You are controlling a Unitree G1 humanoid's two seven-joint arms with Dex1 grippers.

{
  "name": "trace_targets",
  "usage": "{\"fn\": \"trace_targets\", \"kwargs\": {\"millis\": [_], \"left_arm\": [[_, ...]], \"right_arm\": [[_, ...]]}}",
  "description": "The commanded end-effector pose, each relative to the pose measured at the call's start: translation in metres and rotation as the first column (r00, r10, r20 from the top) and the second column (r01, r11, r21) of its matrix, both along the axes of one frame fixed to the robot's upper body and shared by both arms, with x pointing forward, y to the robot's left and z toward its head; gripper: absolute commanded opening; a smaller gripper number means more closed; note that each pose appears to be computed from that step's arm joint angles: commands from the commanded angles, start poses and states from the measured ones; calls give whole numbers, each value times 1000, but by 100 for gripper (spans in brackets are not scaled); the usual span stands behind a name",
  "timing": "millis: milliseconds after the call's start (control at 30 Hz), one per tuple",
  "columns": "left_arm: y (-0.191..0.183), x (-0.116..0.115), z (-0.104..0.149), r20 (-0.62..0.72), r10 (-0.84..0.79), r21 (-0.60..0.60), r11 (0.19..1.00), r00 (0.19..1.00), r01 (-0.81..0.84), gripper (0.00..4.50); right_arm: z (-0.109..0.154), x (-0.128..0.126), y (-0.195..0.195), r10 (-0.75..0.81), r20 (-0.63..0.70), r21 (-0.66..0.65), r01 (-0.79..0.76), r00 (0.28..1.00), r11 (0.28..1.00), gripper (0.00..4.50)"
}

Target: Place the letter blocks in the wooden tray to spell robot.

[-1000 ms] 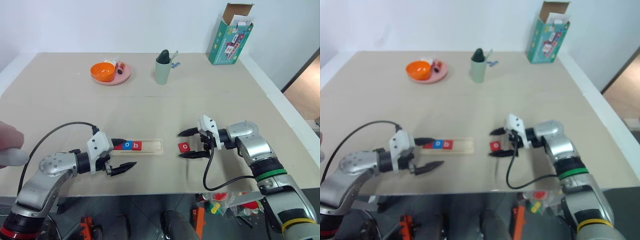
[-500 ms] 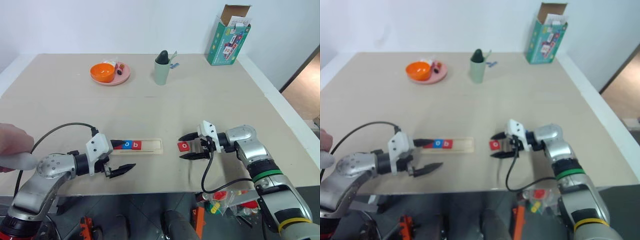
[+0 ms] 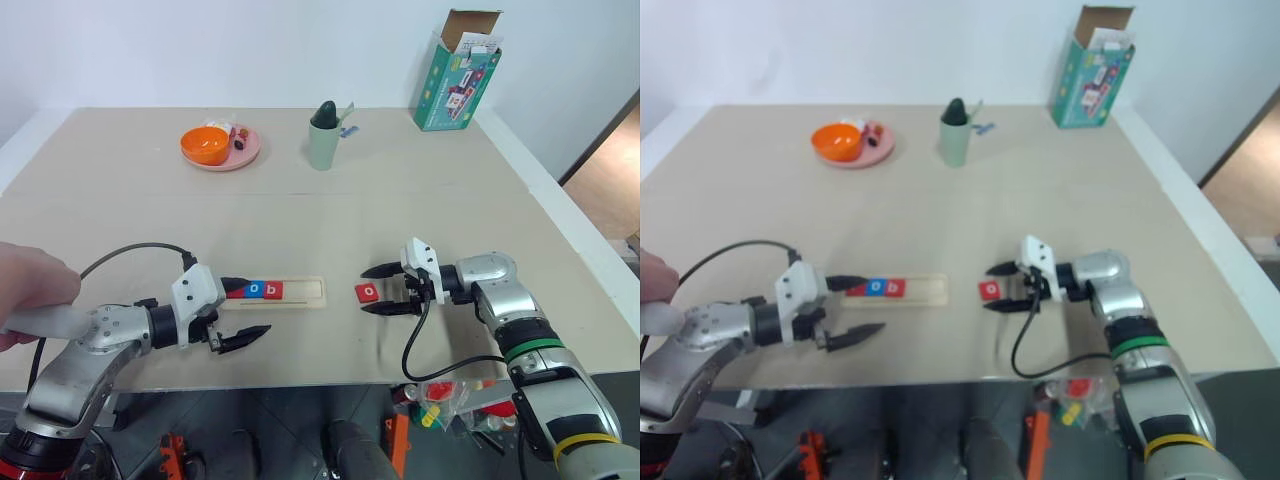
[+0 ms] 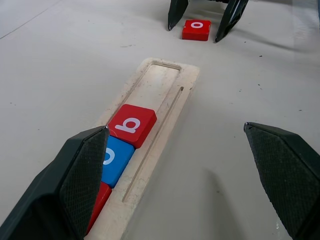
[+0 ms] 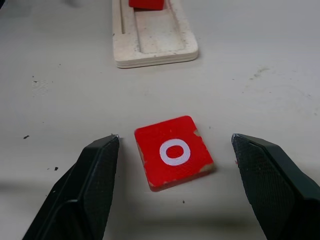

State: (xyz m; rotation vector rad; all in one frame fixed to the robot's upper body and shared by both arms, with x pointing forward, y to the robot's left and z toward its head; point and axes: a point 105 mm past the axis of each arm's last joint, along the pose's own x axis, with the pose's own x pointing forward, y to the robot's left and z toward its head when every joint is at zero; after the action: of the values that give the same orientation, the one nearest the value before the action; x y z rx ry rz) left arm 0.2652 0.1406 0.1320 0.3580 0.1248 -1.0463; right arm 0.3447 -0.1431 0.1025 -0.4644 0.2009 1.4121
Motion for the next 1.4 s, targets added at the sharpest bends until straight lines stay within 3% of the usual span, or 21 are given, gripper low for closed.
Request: {"fn": "trace_targets", "kwargs": {"millis": [33,433,467,500,567,700,867,1267,1400], "left_arm": [[-1,1,8,37,-8,-1,1000,999,8,450],[0,-1,6,32,-9,12,1000,999,9,450],[1,-1,7,33,-9,12,1000,999,8,450],[1,0,7,33,-8,13,1000,999,8,450],[1,0,6,32,-9,14,1000,999,8,450],[2,-1,5,28,-12,21,1000,1000,11,450],[1,-1,4,23,-14,22,1000,1000,13,450],[2,-2,1,18,-15,30,999,1000,15,450],[2,-2,0,17,-16,32,999,1000,15,450]], "right_arm": [[15,5,-1,4,69,38,-7,998,999,356],[17,1,1,39,22,87,-41,999,995,356],[17,1,1,49,24,84,-51,999,995,319],[18,1,2,47,39,87,-50,998,995,312],[22,4,4,33,67,104,-40,997,994,232],[31,5,7,33,96,132,-45,995,990,232],[19,0,3,52,91,81,-59,995,995,232],[18,0,-2,73,73,25,-75,995,997,232],[17,3,-2,69,82,10,-70,994,997,352]]}}
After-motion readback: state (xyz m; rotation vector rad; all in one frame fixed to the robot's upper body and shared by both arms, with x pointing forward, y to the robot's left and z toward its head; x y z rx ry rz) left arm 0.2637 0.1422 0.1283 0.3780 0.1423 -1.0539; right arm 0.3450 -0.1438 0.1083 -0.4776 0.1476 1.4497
